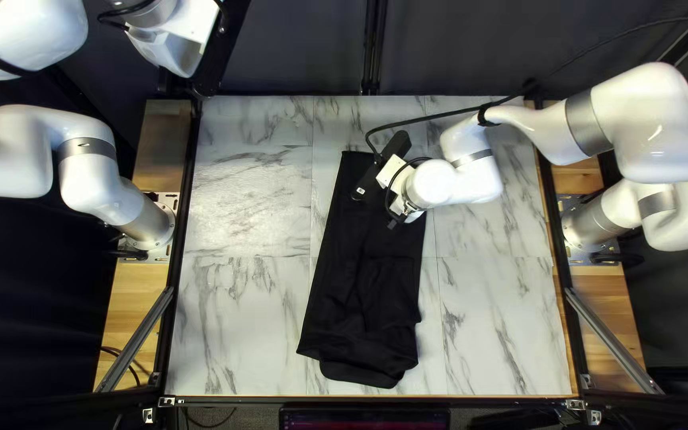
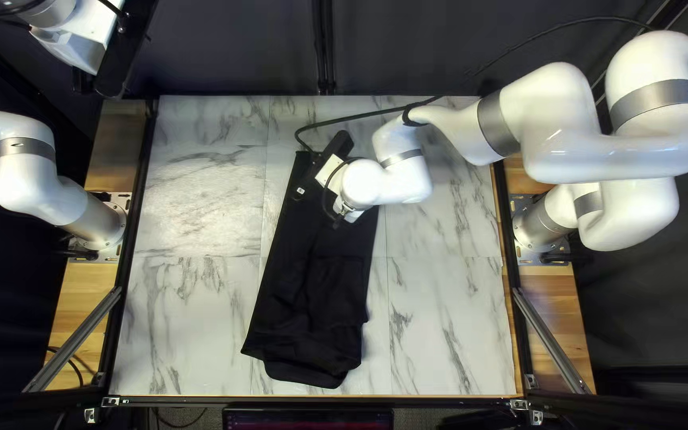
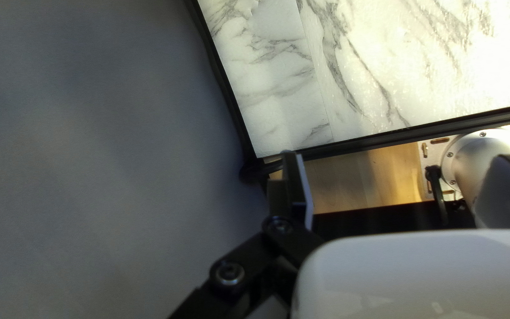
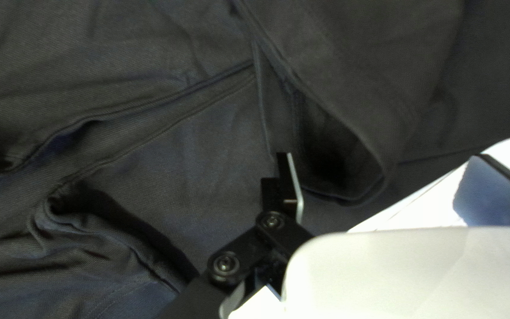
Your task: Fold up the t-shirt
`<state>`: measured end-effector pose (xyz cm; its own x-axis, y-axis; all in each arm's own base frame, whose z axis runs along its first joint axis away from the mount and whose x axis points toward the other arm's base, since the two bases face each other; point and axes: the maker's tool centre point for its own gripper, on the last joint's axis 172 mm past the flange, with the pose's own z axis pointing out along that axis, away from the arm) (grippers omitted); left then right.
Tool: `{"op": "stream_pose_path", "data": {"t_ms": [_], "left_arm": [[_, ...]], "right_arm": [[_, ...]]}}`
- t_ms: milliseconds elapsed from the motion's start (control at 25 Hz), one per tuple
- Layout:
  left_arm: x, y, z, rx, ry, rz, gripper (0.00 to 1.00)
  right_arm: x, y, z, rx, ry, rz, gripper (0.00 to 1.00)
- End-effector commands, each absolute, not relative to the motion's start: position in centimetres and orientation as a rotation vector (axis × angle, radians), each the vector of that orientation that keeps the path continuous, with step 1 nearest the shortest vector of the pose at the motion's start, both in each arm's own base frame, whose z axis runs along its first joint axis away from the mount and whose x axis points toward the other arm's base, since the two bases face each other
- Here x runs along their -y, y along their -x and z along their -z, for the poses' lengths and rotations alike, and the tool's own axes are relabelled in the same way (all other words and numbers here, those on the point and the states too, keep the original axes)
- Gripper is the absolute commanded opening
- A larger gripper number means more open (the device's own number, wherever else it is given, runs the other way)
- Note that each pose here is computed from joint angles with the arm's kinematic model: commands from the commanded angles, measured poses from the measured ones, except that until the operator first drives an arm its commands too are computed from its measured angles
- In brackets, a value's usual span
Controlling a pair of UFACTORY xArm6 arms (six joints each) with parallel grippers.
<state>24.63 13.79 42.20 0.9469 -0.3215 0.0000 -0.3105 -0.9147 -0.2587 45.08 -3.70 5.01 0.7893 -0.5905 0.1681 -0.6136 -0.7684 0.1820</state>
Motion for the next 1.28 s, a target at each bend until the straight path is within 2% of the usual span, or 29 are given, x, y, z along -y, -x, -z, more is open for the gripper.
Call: {"op": "stream_pose_path", "data": {"t_ms": [40, 560, 1280], "left_arm": [[-13.8, -24.6, -42.2, -0.47, 2.844, 0.062, 1.0], [-13.8, -24.6, -42.2, -0.47, 2.844, 0.062, 1.0], [-13.8, -24.6, -42.2, -0.47, 2.844, 0.062, 1.0]], "right_arm": [[3.8, -45.3, -5.1, 0.967, -2.749, -0.146, 0.0], [4.2, -45.0, -6.7, 0.923, -2.762, -0.123, 0.0], [4.5, -44.4, -9.4, 0.615, -2.729, 0.157, 0.0]]}}
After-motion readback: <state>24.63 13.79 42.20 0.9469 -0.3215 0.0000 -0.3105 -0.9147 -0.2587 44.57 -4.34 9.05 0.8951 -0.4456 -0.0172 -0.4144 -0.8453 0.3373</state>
